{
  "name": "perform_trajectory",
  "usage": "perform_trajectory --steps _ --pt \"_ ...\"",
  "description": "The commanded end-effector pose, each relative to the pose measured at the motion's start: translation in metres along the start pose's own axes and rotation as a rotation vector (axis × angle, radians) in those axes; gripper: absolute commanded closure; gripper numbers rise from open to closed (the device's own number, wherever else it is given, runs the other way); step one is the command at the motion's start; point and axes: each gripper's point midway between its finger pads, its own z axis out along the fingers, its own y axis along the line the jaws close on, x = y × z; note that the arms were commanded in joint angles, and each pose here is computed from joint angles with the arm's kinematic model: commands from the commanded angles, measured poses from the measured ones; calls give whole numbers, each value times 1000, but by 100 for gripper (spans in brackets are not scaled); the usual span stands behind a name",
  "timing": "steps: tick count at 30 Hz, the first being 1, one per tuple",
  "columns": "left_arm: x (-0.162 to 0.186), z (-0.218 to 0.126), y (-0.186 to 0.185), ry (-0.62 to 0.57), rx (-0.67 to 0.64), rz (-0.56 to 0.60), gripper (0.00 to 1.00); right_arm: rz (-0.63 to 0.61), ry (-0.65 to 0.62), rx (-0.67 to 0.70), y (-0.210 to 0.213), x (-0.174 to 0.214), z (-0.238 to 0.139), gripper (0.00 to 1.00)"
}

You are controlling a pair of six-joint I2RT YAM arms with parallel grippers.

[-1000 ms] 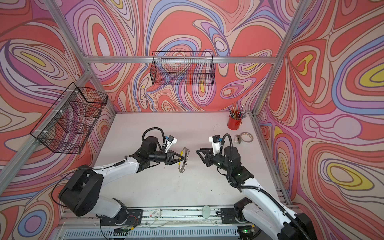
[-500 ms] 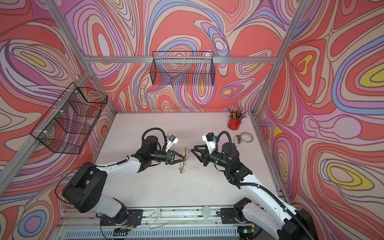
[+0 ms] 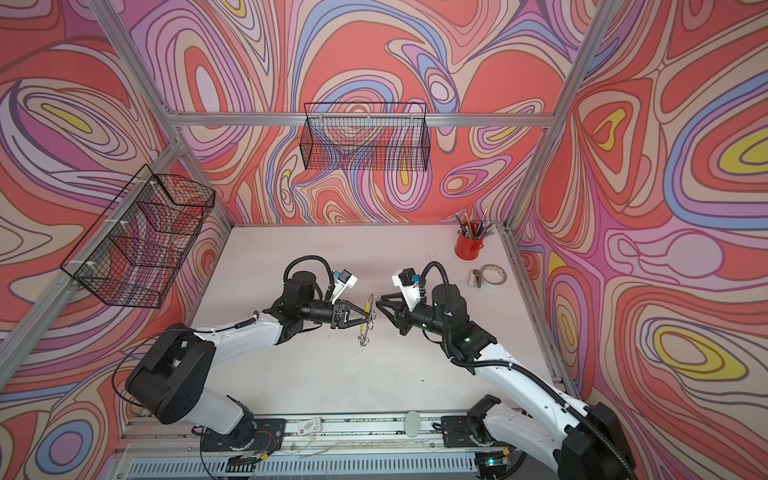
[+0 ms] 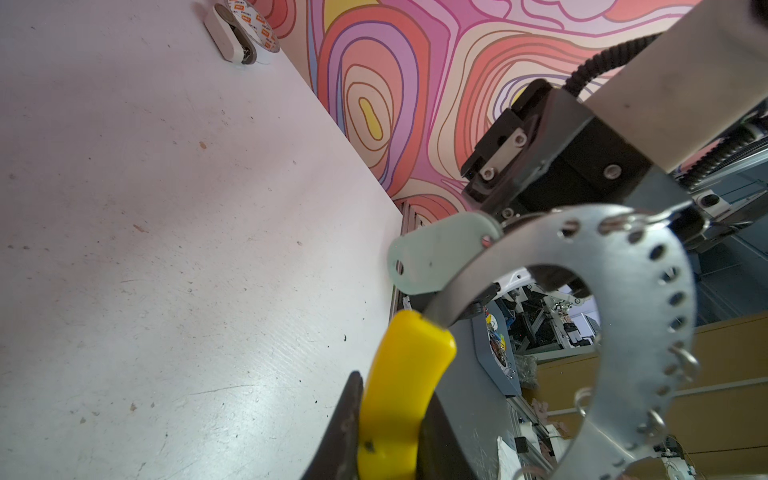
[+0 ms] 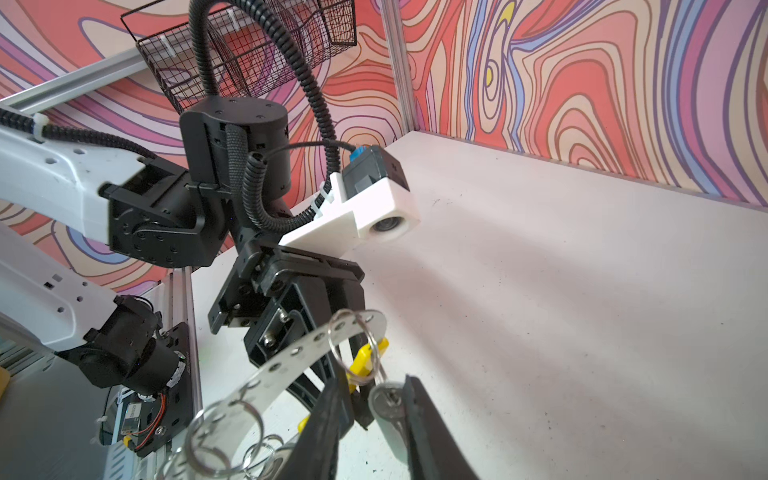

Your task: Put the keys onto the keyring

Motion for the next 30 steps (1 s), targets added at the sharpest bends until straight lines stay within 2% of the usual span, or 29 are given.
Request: perform_trajectory --steps 1,10,15,30 --pt "-8 0 -5 -1 23 28 100 -44 -10 47 -4 -10 -4 72" --pt "-9 1 -4 -2 20 22 100 -80 -19 87 -1 -15 -13 65" --pt "-9 1 -4 -2 19 22 100 -118 29 75 6 -8 -1 65" --pt "-8 1 -3 1 23 16 100 -164 31 161 -4 -15 0 68"
